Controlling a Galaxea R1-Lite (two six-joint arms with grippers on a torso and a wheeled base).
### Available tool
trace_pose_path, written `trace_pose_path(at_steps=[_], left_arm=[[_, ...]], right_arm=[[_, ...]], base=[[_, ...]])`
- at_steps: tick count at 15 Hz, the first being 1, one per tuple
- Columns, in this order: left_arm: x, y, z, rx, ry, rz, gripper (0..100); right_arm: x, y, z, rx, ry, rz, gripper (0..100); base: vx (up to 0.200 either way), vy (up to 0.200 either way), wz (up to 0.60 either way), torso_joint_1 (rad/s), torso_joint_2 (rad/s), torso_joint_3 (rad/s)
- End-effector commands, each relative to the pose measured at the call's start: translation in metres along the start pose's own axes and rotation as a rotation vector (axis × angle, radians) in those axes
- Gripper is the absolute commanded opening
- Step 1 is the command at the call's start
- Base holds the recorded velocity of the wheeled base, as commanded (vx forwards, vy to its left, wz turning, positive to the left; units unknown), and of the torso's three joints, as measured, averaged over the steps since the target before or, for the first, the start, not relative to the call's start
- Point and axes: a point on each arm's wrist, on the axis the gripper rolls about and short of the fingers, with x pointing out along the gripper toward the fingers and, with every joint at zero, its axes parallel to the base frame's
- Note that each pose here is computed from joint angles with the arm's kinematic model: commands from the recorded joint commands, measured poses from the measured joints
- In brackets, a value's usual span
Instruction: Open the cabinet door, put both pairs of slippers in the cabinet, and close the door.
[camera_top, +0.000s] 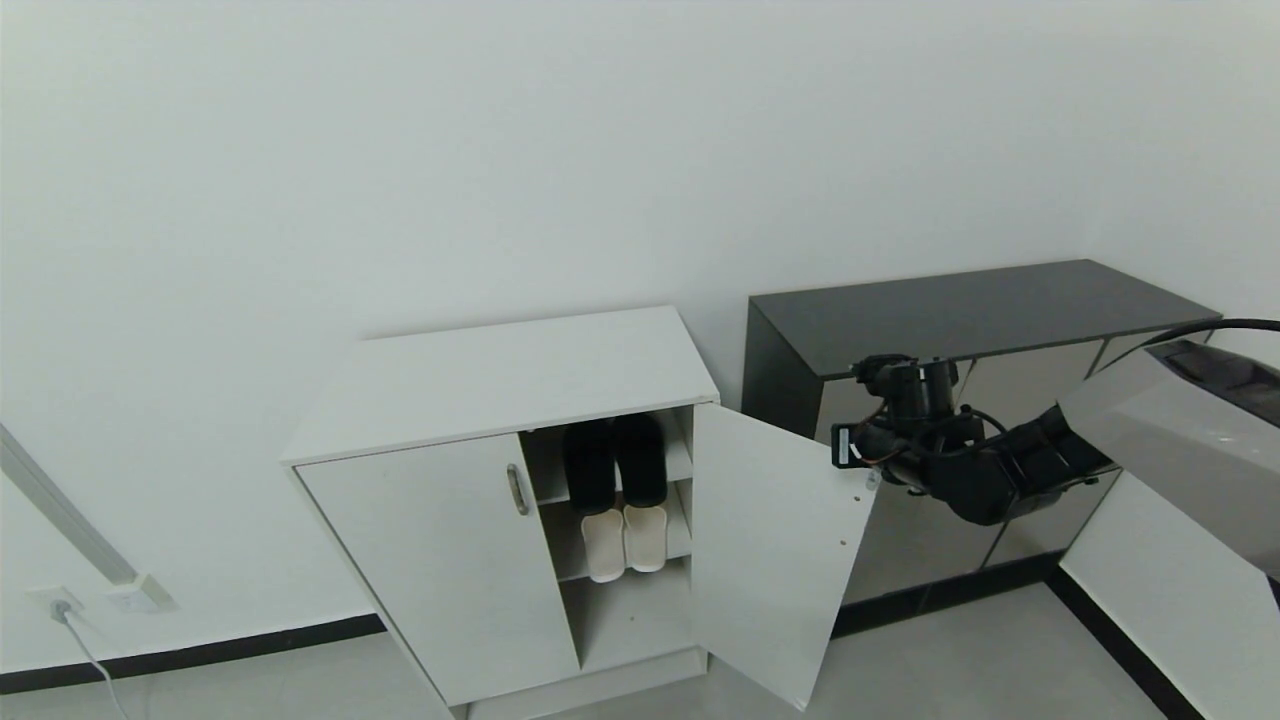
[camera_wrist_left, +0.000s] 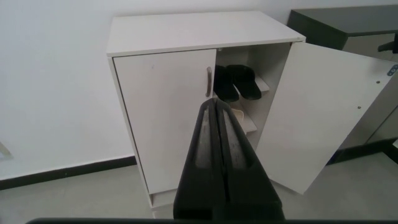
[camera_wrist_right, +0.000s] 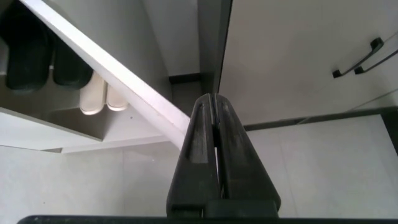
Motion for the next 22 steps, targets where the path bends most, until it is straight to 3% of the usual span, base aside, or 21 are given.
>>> trace_pose_path(at_steps=[1,16,22], left_arm=[[0.000,0.000,0.000,-0.001,0.000,0.000,0],[0.000,0.000,0.000,-0.001,0.000,0.000,0],[0.000,0.000,0.000,-0.001,0.000,0.000,0]], right_arm=[[0.007,0.000,-0.005,-0.002,0.010,-0.003,0],[0.011,-0.003,-0.008,0.001,0.017,-0.010,0],[0.008,0.007,-0.017,-0.004,0.045,0.008,0]], base=[[0.000,0.000,0.00,0.000,0.00,0.000],[0.000,0.000,0.00,0.000,0.00,0.000],[0.000,0.000,0.00,0.000,0.00,0.000]])
